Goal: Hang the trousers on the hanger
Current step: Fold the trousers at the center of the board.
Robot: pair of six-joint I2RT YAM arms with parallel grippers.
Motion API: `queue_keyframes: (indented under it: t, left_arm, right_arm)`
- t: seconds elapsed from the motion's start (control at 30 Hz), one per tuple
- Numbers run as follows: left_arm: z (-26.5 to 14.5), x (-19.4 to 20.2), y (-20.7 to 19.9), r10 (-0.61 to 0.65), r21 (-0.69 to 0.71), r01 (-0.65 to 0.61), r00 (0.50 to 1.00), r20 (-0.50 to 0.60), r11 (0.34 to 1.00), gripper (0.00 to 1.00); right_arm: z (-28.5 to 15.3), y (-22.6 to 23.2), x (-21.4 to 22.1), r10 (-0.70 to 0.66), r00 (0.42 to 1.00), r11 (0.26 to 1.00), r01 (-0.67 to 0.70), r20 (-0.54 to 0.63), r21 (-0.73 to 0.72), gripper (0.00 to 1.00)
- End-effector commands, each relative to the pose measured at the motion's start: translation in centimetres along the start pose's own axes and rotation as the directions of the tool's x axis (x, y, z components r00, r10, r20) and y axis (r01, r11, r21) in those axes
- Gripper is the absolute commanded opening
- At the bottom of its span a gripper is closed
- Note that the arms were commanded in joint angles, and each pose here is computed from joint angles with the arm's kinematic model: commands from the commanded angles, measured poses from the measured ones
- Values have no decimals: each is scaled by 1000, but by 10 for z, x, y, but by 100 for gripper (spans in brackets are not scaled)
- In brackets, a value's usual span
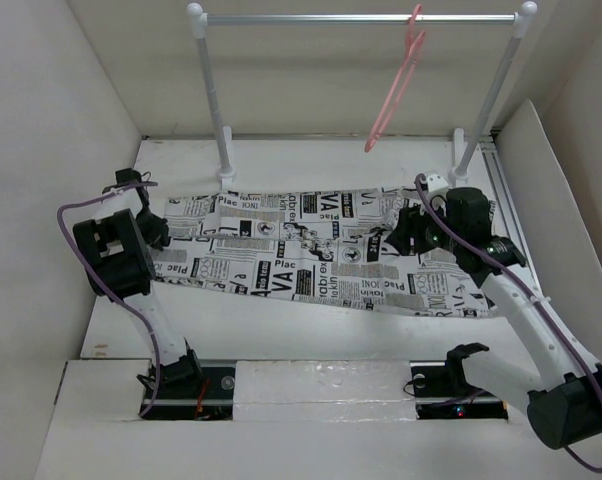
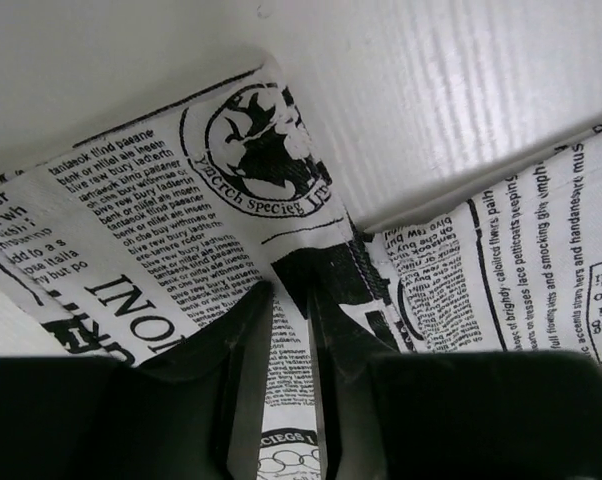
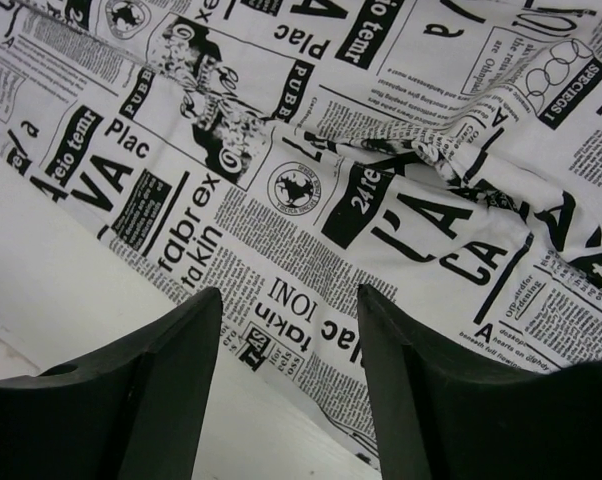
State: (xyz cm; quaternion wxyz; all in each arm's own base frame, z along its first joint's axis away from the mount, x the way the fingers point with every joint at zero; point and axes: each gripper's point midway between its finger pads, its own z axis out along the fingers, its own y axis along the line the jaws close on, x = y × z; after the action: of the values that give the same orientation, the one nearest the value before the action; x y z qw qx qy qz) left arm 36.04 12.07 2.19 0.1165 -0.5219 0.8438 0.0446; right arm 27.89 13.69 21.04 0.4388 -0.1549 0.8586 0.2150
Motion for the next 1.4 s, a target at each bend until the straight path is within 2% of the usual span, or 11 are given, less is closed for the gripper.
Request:
queue_keyframes:
  t: [0.0, 0.13, 0.27, 0.33, 0.37, 0.43, 0.5, 0.73, 1.1, 1.23, 1.37]
  left_arm:
    - [-27, -28, -12, 13, 83, -24, 992, 124, 996, 19]
    - [-82, -39, -2, 16, 138, -53, 967, 253, 989, 45]
    - [-109, -25, 37, -45, 121, 6, 946, 322, 993, 51]
    - [-89, -2, 61, -73, 72, 56, 960, 269, 996, 51]
    - [-84, 0, 73, -143, 75, 128, 957, 252, 989, 51]
    - [-62, 17, 84, -209, 101, 195, 966, 156, 976, 50]
    - [-45, 15, 106, -303, 92, 295, 948, 99, 951, 49]
    - [-21, -3, 110, -340, 103, 329, 934, 112, 939, 46]
    - [18, 2, 106, -325, 60, 322, 944, 47, 945, 36]
    - [20, -3, 93, -278, 123, 272, 960, 34, 954, 2]
    - [15, -8, 85, -233, 145, 225, 972, 38, 963, 0]
  right_arm:
    - [0, 9, -16, -52, 998, 997, 53, 30, -47, 63]
    - [2, 18, -10, -99, 995, 991, 99, 8, -88, 71]
    - [3, 25, 2, -121, 993, 985, 120, -5, -120, 68]
    - [3, 32, 7, -130, 991, 980, 128, -7, -150, 49]
    - [4, 34, 12, -135, 991, 979, 130, -17, -159, 19]
    - [1, 38, 14, -146, 989, 975, 142, -13, -168, 0]
    - [-2, 39, 23, -155, 987, 974, 148, -29, -169, 0]
    - [-10, 38, 55, -135, 988, 977, 118, -82, -180, 37]
    - [-18, 13, 80, 5, 992, 1000, -6, -124, -8, 59]
    - [-26, -22, 107, 161, 963, 980, -130, -217, 152, 74]
    - [-44, -60, 123, 328, 926, 913, -260, -188, 313, 80]
